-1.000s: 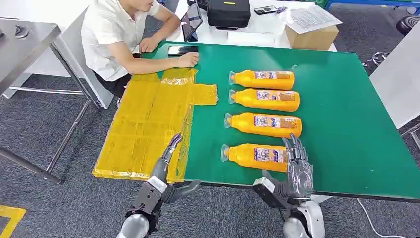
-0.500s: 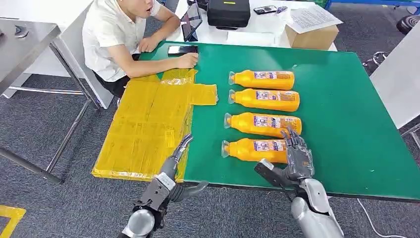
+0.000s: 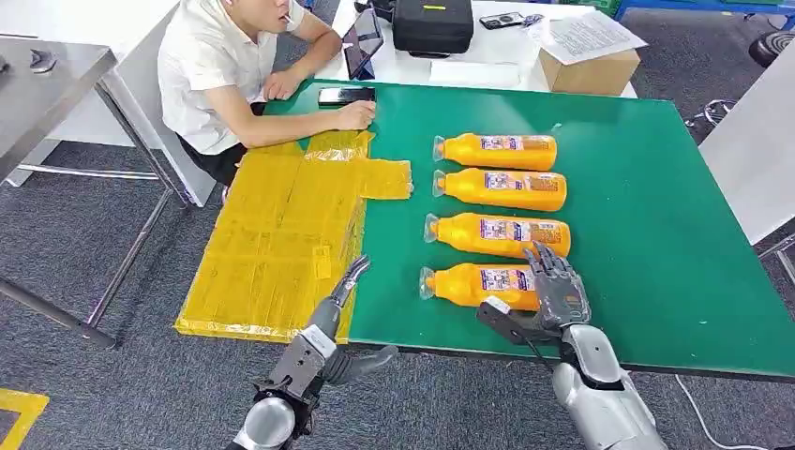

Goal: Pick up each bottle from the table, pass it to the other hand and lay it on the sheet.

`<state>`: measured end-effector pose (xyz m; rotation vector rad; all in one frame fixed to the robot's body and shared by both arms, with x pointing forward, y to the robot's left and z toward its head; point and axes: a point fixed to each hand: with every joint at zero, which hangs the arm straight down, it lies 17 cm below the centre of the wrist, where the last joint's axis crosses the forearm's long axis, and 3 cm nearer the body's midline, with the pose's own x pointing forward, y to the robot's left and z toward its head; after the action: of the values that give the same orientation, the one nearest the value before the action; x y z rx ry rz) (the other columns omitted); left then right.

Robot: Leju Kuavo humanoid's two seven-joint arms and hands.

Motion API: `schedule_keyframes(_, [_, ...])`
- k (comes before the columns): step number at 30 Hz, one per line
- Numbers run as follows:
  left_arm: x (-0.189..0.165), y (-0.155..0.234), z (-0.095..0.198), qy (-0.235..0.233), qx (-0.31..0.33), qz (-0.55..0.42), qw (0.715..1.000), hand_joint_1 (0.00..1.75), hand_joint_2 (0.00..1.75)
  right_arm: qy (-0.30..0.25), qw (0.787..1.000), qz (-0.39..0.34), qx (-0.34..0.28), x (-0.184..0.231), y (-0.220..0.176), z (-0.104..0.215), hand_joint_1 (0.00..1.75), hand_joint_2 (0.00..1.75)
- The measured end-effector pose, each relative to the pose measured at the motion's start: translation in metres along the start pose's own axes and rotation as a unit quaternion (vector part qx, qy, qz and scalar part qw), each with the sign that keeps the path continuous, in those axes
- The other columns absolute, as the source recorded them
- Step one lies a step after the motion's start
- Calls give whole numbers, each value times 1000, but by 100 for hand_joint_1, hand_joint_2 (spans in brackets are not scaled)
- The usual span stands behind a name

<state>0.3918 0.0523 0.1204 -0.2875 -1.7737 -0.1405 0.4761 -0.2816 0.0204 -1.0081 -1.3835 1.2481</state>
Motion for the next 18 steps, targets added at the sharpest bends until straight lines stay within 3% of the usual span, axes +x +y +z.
schedule_keyframes(4, [0, -1, 2, 1, 0, 1, 1000, 0, 175, 2, 1000, 21, 19, -2, 4, 1, 0, 175])
schedule_keyframes(5, [1, -1, 3, 1, -1, 0, 1000, 0, 175, 5, 999, 26, 26, -5, 6, 2, 17, 175])
schedule_keyframes(6, [1, -1, 3, 1, -1, -1, 1000, 0, 175, 6, 999, 32, 36, -6, 8, 4, 173, 175])
schedule_keyframes(18, [6, -2, 6, -2, -3, -2, 1000, 0, 175, 3, 992, 57, 108, -25, 22, 21, 175, 175])
